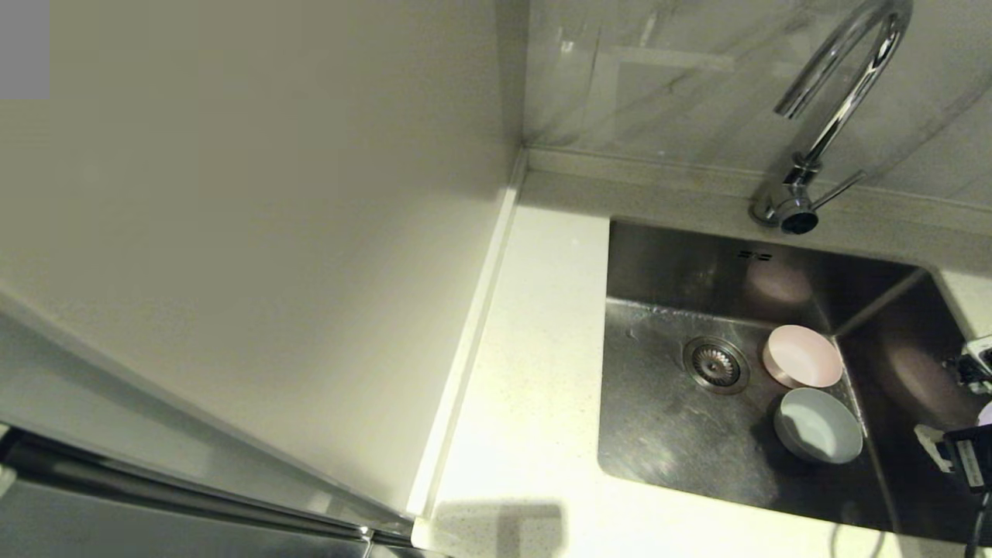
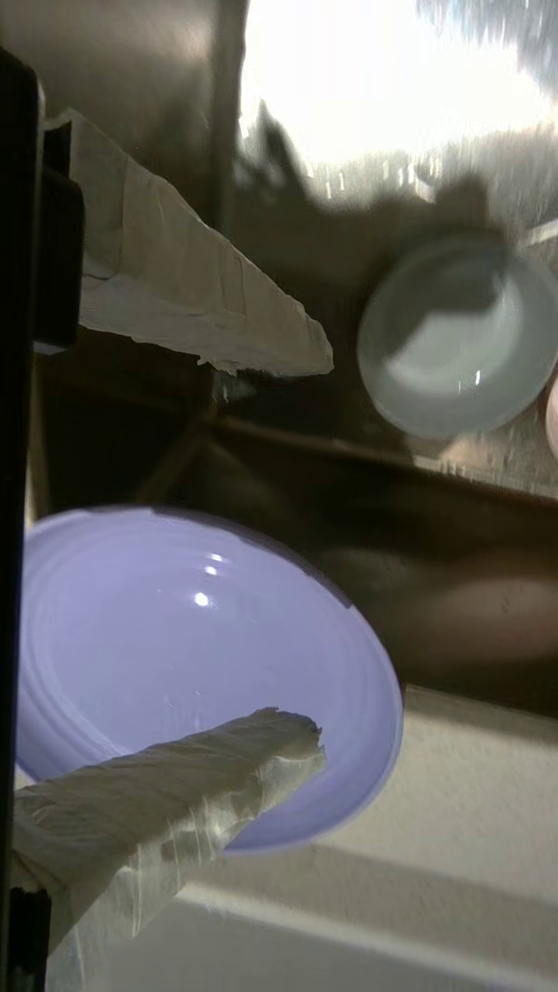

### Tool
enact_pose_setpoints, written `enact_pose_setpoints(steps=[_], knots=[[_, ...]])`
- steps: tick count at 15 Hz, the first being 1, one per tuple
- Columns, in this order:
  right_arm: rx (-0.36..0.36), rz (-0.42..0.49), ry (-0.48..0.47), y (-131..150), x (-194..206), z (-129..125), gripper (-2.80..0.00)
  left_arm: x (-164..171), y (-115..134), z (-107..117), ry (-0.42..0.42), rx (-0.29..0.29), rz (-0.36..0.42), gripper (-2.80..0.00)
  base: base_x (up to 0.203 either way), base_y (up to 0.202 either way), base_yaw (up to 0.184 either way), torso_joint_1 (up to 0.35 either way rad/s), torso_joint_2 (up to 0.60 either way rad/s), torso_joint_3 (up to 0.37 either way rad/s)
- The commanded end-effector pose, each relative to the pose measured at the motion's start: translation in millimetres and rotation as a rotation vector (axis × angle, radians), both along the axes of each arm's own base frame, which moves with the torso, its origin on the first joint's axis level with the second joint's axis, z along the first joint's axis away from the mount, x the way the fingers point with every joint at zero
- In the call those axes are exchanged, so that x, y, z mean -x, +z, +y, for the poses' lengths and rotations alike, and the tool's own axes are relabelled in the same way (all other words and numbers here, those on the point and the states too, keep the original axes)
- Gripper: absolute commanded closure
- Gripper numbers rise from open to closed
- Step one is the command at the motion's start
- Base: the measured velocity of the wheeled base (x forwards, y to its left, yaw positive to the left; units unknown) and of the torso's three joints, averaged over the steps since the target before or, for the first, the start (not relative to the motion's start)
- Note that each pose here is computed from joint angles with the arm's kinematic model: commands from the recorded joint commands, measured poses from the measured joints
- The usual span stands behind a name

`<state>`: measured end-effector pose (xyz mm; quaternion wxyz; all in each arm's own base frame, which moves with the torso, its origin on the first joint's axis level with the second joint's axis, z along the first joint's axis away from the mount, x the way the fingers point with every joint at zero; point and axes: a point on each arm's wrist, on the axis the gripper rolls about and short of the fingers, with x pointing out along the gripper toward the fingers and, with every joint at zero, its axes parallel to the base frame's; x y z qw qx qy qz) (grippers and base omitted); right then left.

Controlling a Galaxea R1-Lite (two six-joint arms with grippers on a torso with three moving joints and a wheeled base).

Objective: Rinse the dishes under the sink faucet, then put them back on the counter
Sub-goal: Put a plate into the sink

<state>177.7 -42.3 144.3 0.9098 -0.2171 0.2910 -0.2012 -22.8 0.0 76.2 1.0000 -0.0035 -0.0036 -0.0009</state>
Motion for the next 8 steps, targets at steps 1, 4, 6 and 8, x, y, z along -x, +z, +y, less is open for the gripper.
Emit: enact_pose_setpoints(steps=[1,4,6,8], knots=[[0.021,0.053,-0.031,-15.9,-7.2,-2.5,-2.80,-0.2,-0.8,0.0,0.000,0.001,0.003,0.00,0.000,0.000,0.000,0.000,0.00,0.000],[0.025,0.074,-0.050,-19.6,-9.9,-4.4,-2.80,-0.2,-0.8,0.0,0.000,0.001,0.003,0.00,0.000,0.000,0.000,0.000,0.00,0.000],[0.027,0.088,-0.074,-21.8,-10.9,-8.0,-2.80,-0.2,-0.8,0.0,0.000,0.001,0.003,0.00,0.000,0.000,0.000,0.000,0.00,0.000],[0.028,0.095,-0.088,-22.9,-11.6,-11.0,-2.80,-0.2,-0.8,0.0,0.000,0.001,0.003,0.00,0.000,0.000,0.000,0.000,0.00,0.000]])
